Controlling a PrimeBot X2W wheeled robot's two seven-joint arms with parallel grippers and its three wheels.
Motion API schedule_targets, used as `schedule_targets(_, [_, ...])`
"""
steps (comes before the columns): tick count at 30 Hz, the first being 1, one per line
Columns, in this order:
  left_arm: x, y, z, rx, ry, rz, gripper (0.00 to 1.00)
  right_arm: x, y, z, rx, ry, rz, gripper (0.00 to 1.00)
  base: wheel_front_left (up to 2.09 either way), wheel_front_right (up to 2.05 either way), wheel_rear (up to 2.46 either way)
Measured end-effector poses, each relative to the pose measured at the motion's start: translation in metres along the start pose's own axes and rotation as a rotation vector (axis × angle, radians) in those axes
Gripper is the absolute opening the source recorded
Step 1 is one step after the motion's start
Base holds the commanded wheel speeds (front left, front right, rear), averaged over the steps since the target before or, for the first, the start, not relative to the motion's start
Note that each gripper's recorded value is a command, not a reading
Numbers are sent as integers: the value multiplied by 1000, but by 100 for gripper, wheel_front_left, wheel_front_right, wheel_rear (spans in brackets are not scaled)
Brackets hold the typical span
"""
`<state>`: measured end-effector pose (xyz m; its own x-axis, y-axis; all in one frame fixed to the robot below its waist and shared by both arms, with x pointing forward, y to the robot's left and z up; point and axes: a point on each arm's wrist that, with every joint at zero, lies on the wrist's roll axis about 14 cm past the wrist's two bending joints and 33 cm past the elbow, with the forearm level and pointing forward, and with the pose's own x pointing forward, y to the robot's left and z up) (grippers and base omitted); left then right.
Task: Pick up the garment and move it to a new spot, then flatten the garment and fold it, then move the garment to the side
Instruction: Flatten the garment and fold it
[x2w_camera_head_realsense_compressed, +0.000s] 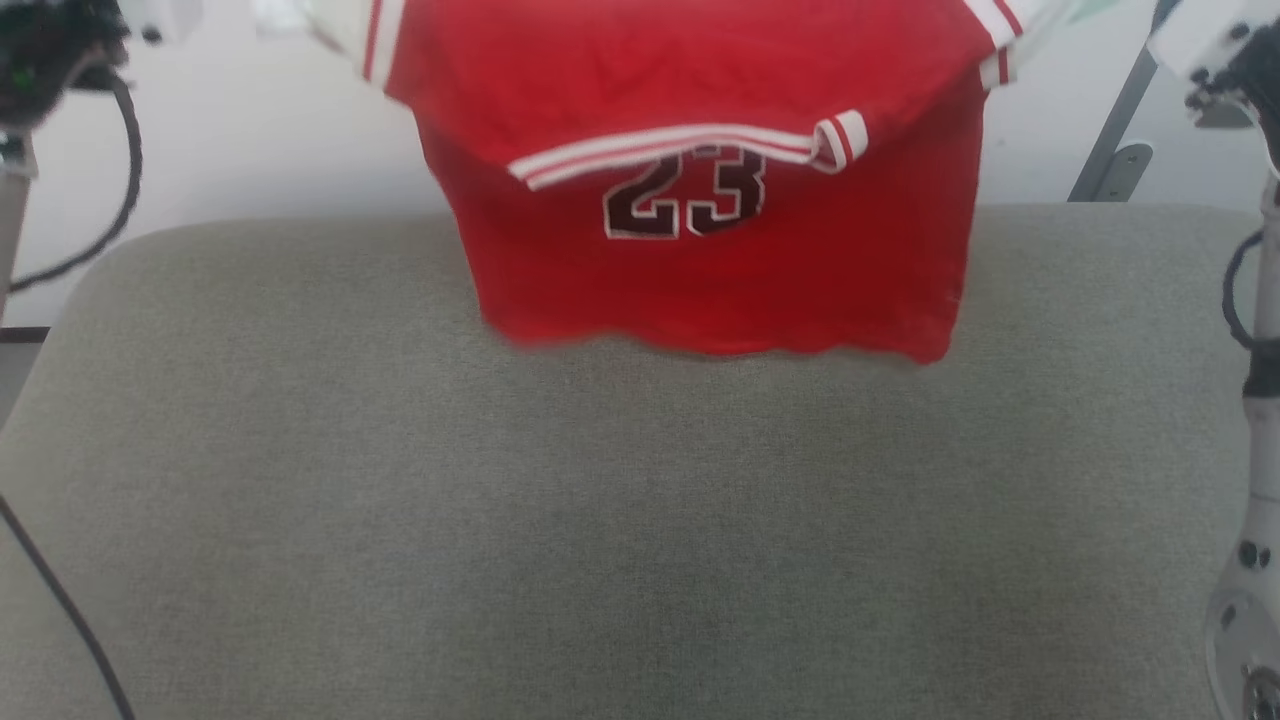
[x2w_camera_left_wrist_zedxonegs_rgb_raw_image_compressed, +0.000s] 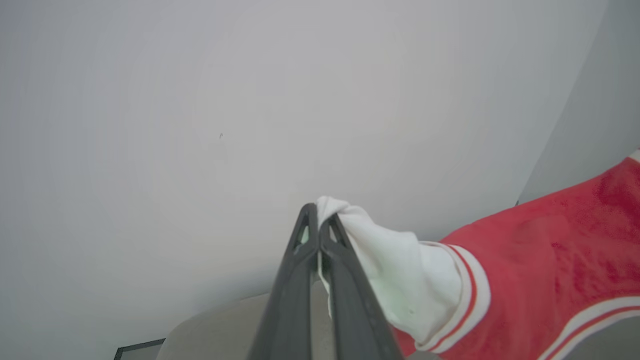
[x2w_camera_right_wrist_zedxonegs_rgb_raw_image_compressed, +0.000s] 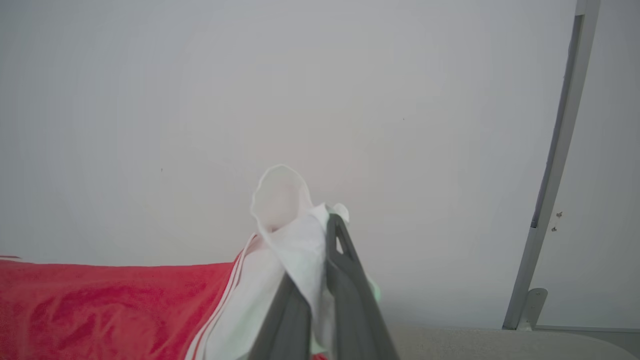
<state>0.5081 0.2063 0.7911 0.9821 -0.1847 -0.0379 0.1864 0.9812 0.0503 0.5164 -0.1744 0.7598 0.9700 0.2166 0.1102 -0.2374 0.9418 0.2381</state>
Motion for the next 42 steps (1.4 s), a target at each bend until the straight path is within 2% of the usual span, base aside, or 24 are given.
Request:
schedule_targets(8, [14,2,23,45,-93,13,0,18,-3,11,-17,-52,-11,0,0,0,0])
schedule_targets(15, [61,-1,13,61,-138,18,0,56,-25,-11,-68,-66,-43,0,0,0,0])
schedule_targets(21, [113,0,-4,76,-193,43,0,99,-48,-34,-167,-129,-67,0,0,0,0])
schedule_targets(27, [155,8,-9,98,-342,96,0,136,-62,-48,-281,-276,-59,0,0,0,0])
schedule_targets(30, [166,13,-13,101,-434,120,0,149,-63,-61,-373,-333,-34,0,0,0,0])
schedule_targets(33, [176,17,-39,104,-427,123,0,161,-65,-93,-415,-283,-16,0,0,0,0])
schedule_targets(36, [179,23,-80,107,-331,128,0,163,-64,-140,-430,-171,9,0,0,0,0])
schedule_targets(40, [170,29,-135,74,-174,131,0,148,-72,-192,-367,-14,-3,0,0,0,0])
schedule_targets(42, [166,29,-149,63,-130,128,0,143,-73,-202,-330,21,-10,0,0,0,0])
